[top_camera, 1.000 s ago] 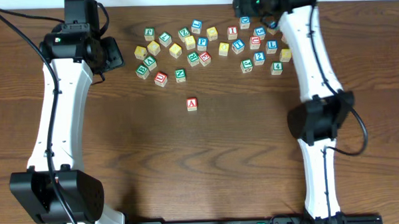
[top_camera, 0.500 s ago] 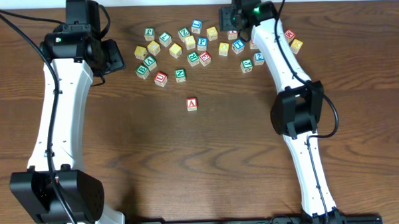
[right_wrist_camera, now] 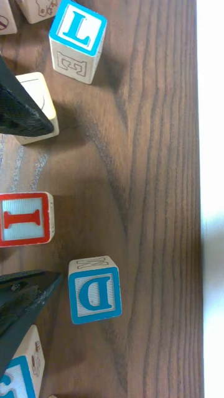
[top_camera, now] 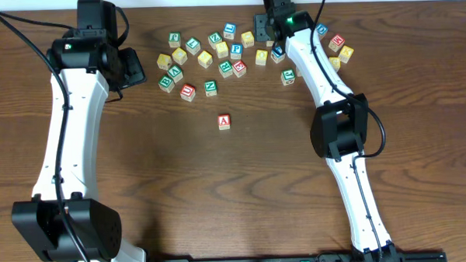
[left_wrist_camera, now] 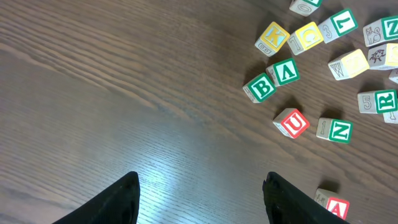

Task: Spell out AI2
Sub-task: 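Move the right gripper to the red I block and grasp it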

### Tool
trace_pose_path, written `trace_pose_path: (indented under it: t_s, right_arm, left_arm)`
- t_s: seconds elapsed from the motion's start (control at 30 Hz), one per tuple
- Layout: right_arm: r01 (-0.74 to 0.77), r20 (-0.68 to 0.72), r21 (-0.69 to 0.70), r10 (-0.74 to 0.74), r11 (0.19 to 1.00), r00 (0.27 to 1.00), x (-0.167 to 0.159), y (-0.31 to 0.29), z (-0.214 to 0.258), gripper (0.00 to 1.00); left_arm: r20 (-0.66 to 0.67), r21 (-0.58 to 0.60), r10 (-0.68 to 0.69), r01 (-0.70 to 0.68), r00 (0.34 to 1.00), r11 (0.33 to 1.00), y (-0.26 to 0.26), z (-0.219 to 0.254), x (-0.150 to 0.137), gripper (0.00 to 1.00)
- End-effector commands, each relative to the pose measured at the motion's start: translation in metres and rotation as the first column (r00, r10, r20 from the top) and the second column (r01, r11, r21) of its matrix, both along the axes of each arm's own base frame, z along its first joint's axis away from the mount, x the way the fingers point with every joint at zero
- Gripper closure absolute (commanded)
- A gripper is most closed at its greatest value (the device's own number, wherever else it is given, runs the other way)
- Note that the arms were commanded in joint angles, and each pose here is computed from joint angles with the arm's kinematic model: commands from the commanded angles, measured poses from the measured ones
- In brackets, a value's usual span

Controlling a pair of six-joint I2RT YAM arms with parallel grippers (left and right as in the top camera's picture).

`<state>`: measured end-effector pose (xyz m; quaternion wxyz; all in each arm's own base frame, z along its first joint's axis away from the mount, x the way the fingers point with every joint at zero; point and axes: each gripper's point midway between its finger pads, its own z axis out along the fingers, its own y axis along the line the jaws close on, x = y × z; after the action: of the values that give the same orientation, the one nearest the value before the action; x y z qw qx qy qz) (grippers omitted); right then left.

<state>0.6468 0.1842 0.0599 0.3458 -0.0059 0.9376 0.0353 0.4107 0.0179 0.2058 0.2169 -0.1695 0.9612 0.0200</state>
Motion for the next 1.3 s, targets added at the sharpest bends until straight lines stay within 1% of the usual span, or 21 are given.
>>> trace_pose_path:
  t_s: [0.0,0.33,0.6,0.83,0.9,0.97,1.27]
  right_arm:
    - [0.022,-0.009,-0.006,-0.022,1.0,1.0,0.001,0.0,-0.016,0.36]
    - [0.023,-0.002,-0.005,-0.023,1.0,1.0,0.004,0.001,-0.024,0.46]
    - [0.043,-0.023,-0.039,-0.044,0.998,0.999,0.0,-0.007,-0.042,0.48]
    - [0.049,-0.009,-0.039,-0.05,0.998,0.999,0.003,-0.008,-0.04,0.51]
    - [0.05,-0.009,-0.039,-0.05,0.998,0.999,0.003,-0.008,-0.04,0.56]
    - [0.051,-0.012,-0.042,-0.051,0.998,0.999,0.003,-0.009,-0.04,0.6]
    - [0.053,-0.032,-0.05,-0.054,0.997,0.998,-0.001,-0.012,-0.044,0.66]
  left_arm:
    - [0.012,0.011,0.003,-0.003,1.0,1.0,0.001,0.006,-0.005,0.37]
    - [0.008,0.011,0.003,-0.003,1.0,1.0,0.001,0.006,-0.006,0.37]
    - [0.009,0.011,0.003,-0.003,1.0,1.0,0.001,0.006,-0.005,0.37]
    - [0.009,0.011,0.003,-0.003,1.0,1.0,0.001,0.006,-0.005,0.37]
    - [0.009,0.011,0.003,-0.003,1.0,1.0,0.001,0.006,-0.005,0.37]
    - [0.009,0.011,0.003,-0.003,1.0,1.0,0.001,0.006,-0.005,0.37]
    - [0.009,0.011,0.003,-0.003,1.0,1.0,0.001,0.006,-0.005,0.37]
